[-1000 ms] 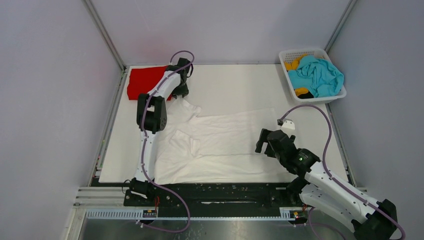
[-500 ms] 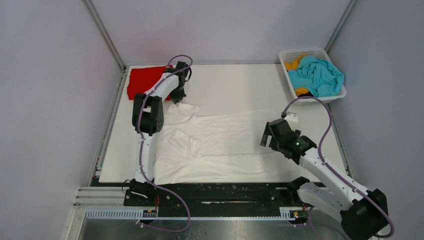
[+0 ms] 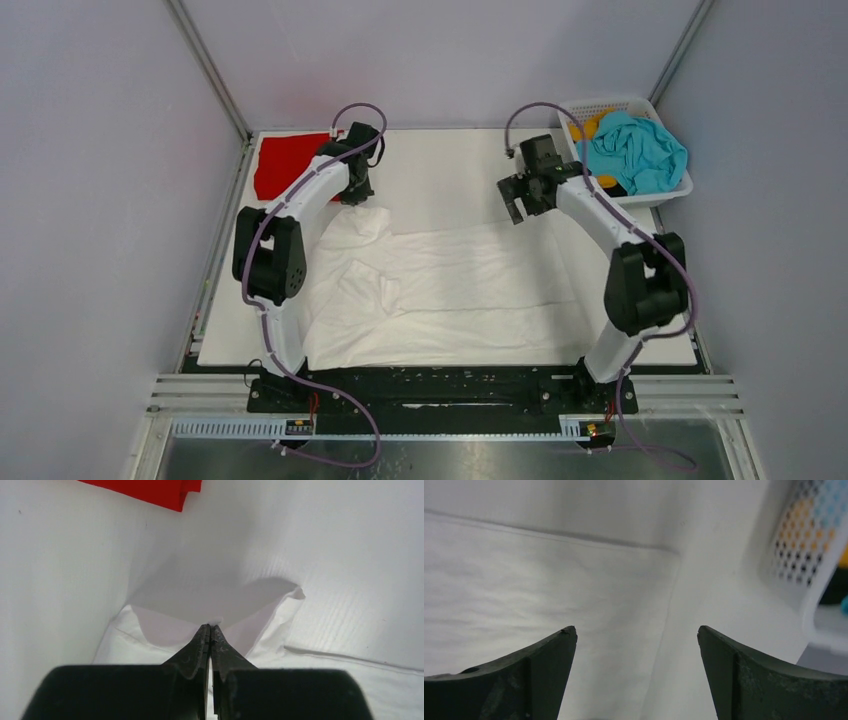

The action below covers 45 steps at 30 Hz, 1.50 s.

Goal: Fold and stack the t-shirts
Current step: Grab the side of the flattened tshirt furthest away from the robot with both arms

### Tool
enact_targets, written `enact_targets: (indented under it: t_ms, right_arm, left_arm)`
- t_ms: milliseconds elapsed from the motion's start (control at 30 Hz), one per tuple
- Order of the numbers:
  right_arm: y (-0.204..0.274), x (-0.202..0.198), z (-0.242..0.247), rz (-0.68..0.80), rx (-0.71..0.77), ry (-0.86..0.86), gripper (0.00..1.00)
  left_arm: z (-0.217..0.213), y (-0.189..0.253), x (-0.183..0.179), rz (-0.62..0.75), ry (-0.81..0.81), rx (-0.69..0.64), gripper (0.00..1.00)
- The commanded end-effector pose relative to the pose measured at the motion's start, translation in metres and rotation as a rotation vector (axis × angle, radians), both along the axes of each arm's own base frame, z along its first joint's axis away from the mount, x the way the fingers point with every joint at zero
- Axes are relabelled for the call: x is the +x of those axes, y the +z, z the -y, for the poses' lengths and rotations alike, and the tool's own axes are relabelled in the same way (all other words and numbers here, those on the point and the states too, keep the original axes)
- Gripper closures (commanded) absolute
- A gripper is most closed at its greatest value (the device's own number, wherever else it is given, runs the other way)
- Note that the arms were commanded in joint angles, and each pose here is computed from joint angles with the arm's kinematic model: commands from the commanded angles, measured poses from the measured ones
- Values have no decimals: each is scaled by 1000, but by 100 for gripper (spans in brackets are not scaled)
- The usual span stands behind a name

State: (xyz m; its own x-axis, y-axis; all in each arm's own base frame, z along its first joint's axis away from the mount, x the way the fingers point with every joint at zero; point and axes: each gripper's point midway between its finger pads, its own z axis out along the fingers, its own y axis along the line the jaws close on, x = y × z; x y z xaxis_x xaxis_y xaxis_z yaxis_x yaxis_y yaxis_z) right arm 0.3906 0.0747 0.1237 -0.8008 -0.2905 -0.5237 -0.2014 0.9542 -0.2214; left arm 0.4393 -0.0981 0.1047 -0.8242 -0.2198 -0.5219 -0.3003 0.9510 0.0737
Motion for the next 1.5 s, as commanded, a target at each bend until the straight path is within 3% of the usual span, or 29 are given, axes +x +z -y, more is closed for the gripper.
enact_targets:
  t_ms: [0,133,267,733,1100,1267,1467]
  right_arm:
    - [-12,23,-30,-97,-113,676,1]
    - [-22,25,-28,-183,-82,894,1]
    - [-23,16,-20,-297,13,993,1]
    - [-82,55,33,-434,-109,1050,5]
    - [-114,49,46,-534,-127,1105,20]
    - [-114,42,45,-572,-100,1133,35]
    - [-115,34,47,-595,-98,1143,83]
  left_arm:
    - [12,17,1,75,-21,-24,100]
    - [16,15,-6,79,-39,-22,100]
    - [14,13,-12,76,-49,-21,100]
    - [11,24,-26,130,-45,-54,100]
    - [9,32,-29,156,-34,-54,100]
    - [8,32,-29,158,-29,-54,100]
    - [7,32,-29,158,-26,-50,100]
